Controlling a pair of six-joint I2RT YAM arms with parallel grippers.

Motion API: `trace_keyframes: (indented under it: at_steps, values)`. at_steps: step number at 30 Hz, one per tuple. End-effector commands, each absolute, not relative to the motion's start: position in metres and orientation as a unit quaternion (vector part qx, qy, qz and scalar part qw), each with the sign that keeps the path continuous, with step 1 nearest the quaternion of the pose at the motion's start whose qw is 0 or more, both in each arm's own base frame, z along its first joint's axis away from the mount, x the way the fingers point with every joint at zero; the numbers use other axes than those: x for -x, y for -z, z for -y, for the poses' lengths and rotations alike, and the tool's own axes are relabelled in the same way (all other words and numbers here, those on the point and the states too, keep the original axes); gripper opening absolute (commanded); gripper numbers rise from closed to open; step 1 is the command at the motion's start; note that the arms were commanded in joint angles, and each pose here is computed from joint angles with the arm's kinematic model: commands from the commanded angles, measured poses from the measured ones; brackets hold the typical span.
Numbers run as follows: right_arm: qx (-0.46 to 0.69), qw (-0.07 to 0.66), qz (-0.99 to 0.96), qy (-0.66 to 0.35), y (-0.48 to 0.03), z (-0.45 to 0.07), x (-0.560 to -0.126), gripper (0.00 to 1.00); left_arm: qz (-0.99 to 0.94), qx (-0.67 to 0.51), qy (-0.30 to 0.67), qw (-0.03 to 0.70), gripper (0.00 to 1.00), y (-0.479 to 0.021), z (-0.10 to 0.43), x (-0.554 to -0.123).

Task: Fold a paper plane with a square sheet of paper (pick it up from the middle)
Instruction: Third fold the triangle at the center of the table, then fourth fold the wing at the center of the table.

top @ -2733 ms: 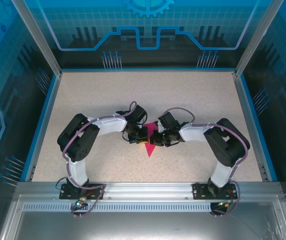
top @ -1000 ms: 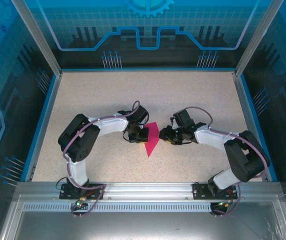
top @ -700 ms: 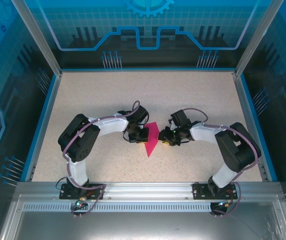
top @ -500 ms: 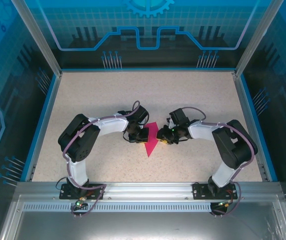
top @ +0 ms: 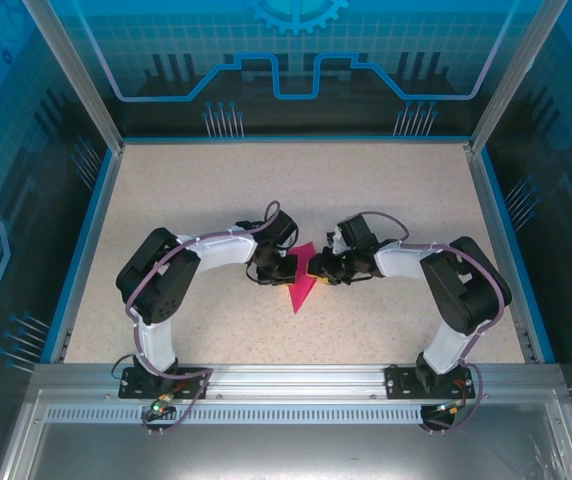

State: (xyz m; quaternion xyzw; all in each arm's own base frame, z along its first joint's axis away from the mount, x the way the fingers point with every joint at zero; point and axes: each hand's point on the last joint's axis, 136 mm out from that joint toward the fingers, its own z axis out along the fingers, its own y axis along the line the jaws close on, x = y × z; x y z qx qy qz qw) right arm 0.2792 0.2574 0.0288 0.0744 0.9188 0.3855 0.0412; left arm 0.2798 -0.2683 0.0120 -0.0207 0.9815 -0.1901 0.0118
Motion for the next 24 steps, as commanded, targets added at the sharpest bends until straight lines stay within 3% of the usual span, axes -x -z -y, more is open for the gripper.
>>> trace_keyframes:
  at_steps: [1, 6, 9, 13, 18, 24]
  values:
    - [-0.049, 0.040, -0.907, -0.417, -0.038, -0.264, -0.274, 0.27, -0.995, 0.050, 0.084, -0.002, 0.00, 0.020, 0.226, -0.271]
    - [-0.032, 0.027, -0.906, -0.420, -0.033, -0.269, -0.274, 0.26, -0.995, 0.049, 0.087, 0.002, 0.00, 0.016, 0.227, -0.272]
    - [-0.028, 0.024, -0.909, -0.415, -0.029, -0.269, -0.276, 0.17, -0.994, 0.043, 0.104, 0.010, 0.01, 0.004, 0.233, -0.275]
    - [-0.036, 0.035, -0.915, -0.400, -0.028, -0.264, -0.280, 0.04, -0.988, 0.042, 0.141, 0.044, 0.18, -0.032, 0.242, -0.287]
    - [-0.060, 0.075, -0.928, -0.360, -0.040, -0.248, -0.286, 0.01, -0.979, 0.056, 0.174, 0.089, 0.38, -0.074, 0.239, -0.300]
    - [-0.085, 0.134, -0.940, -0.301, -0.073, -0.228, -0.288, 0.00, -0.965, 0.064, 0.211, 0.143, 0.49, -0.112, 0.231, -0.305]
